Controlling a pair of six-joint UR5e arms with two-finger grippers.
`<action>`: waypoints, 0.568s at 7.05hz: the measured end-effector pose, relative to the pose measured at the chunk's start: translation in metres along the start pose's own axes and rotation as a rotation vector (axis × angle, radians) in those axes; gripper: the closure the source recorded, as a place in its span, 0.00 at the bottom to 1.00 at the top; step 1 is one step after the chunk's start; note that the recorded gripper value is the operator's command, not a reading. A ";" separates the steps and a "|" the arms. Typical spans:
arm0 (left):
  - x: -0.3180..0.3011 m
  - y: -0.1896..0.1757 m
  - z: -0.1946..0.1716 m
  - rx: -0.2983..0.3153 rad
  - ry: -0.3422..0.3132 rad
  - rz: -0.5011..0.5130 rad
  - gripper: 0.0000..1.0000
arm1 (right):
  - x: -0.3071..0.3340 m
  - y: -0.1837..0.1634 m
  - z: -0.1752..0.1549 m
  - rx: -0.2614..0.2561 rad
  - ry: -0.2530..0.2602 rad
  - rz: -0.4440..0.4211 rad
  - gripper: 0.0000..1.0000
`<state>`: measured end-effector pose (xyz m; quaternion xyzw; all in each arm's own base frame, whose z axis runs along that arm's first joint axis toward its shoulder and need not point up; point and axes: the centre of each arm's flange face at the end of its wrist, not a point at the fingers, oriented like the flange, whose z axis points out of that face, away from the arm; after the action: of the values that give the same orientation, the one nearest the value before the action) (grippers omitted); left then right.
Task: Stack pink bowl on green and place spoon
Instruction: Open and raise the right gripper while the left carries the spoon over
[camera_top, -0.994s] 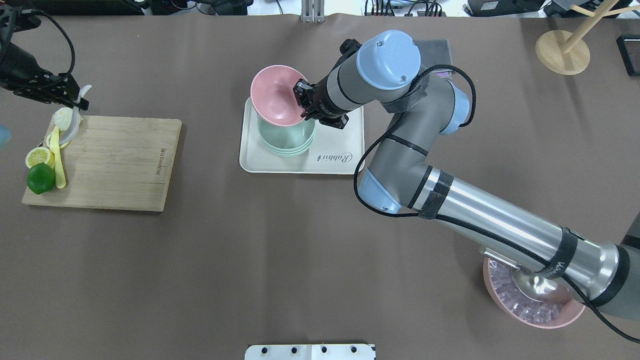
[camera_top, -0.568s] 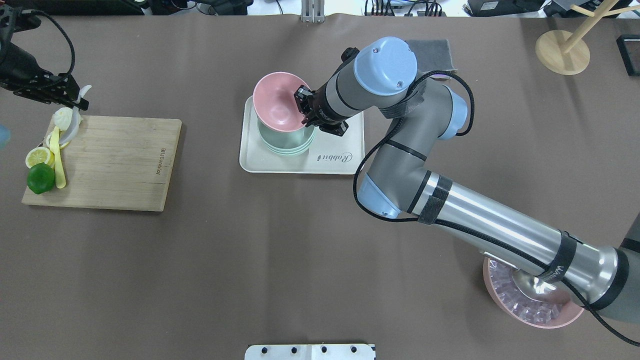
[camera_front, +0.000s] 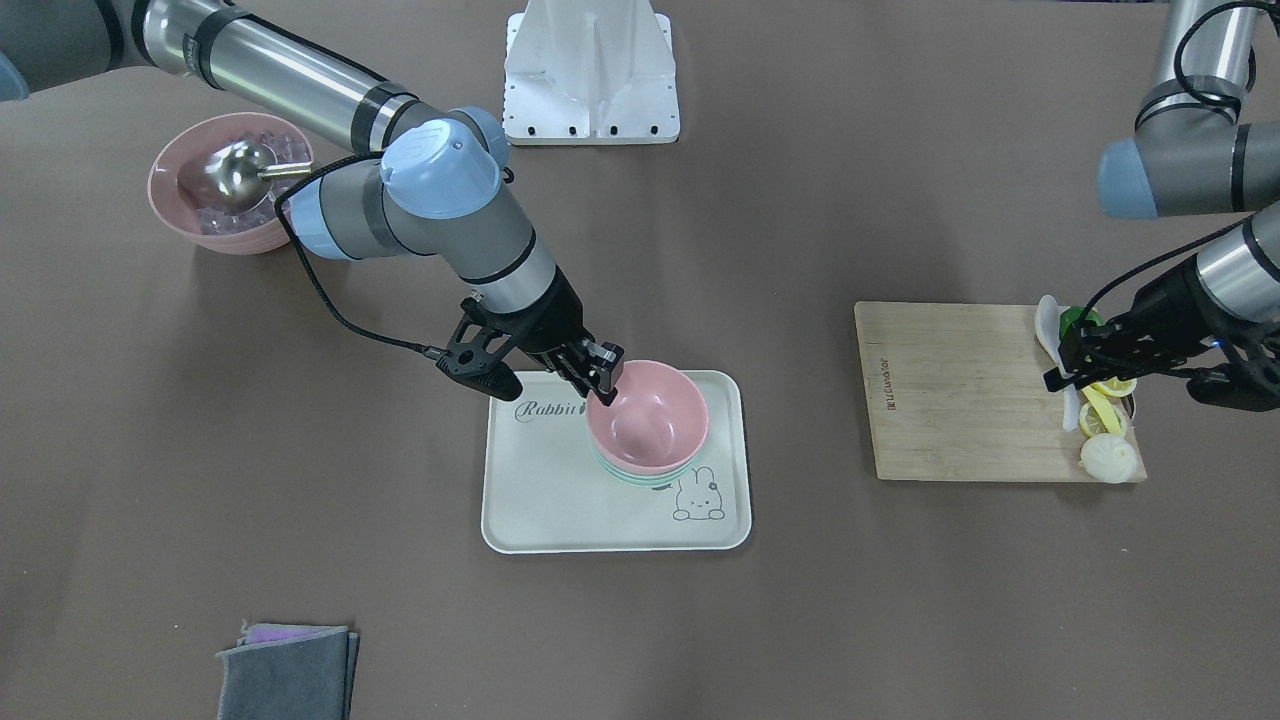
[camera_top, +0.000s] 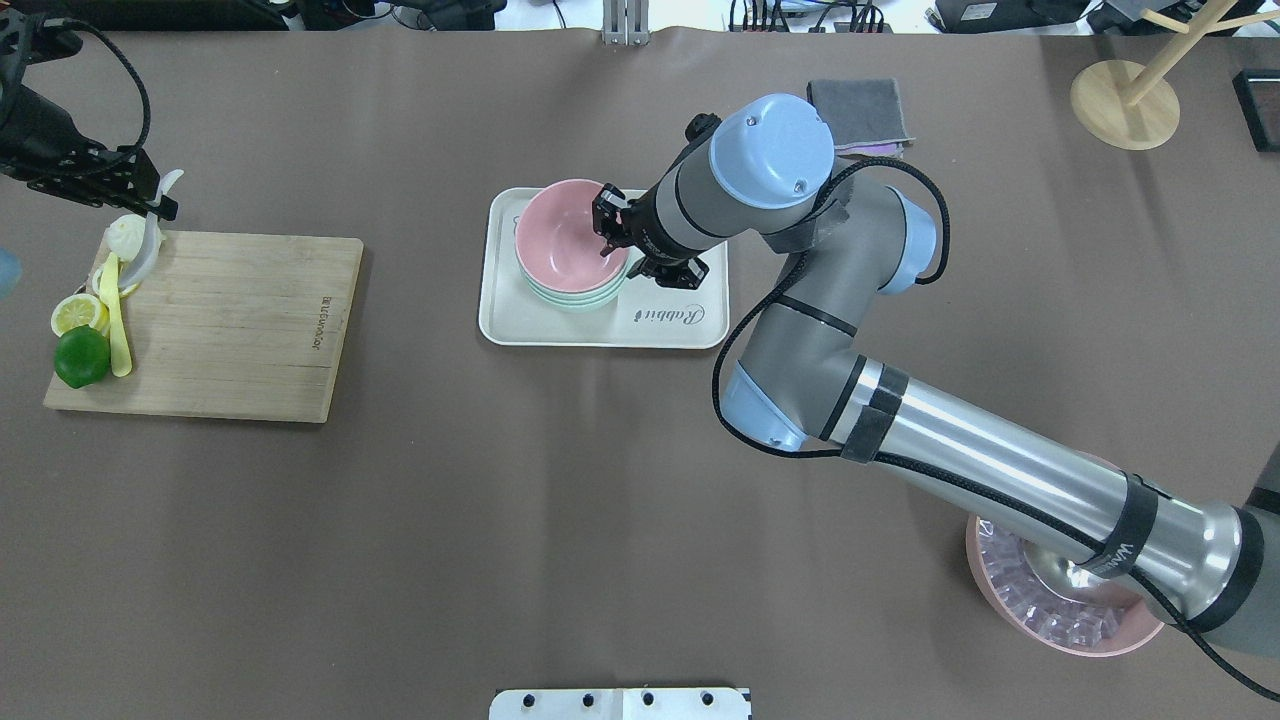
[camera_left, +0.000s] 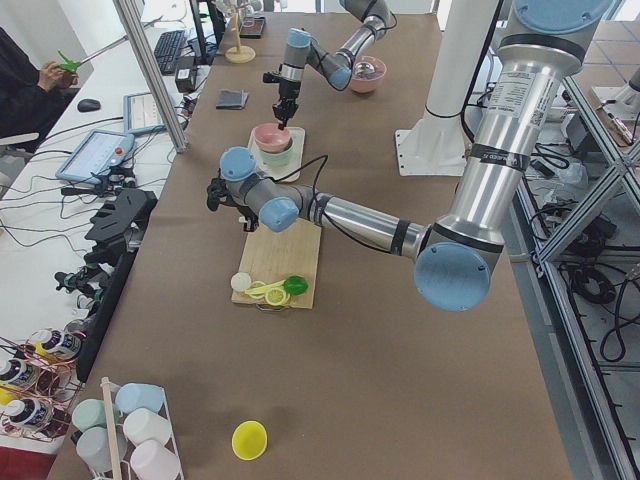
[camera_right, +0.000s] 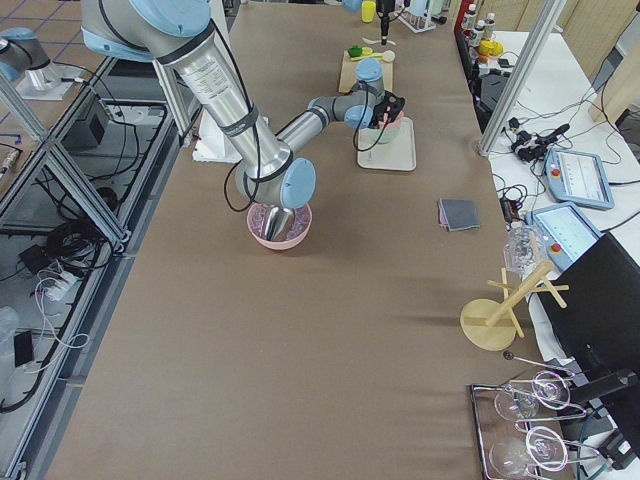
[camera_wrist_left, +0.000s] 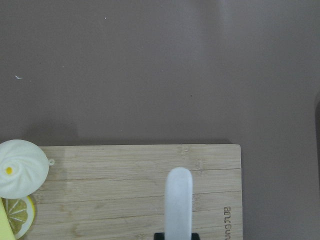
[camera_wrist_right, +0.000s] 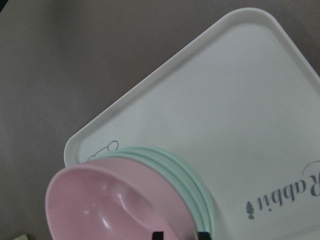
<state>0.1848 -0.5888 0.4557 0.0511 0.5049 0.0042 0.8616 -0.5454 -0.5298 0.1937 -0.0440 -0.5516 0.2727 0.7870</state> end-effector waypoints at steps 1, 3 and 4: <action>0.004 -0.002 -0.001 0.002 0.003 0.002 1.00 | 0.011 -0.003 -0.006 -0.012 0.005 -0.021 0.00; 0.044 -0.023 -0.010 0.014 0.019 0.005 1.00 | 0.026 -0.036 -0.033 -0.043 0.018 -0.054 0.00; 0.087 -0.040 -0.014 0.018 0.036 -0.016 1.00 | 0.032 -0.061 -0.049 -0.055 0.023 -0.069 0.00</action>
<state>0.2129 -0.6218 0.3698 0.0550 0.5210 -0.0062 0.8518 -0.4709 -0.5555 0.2242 -0.0495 -0.5508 0.2295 0.8009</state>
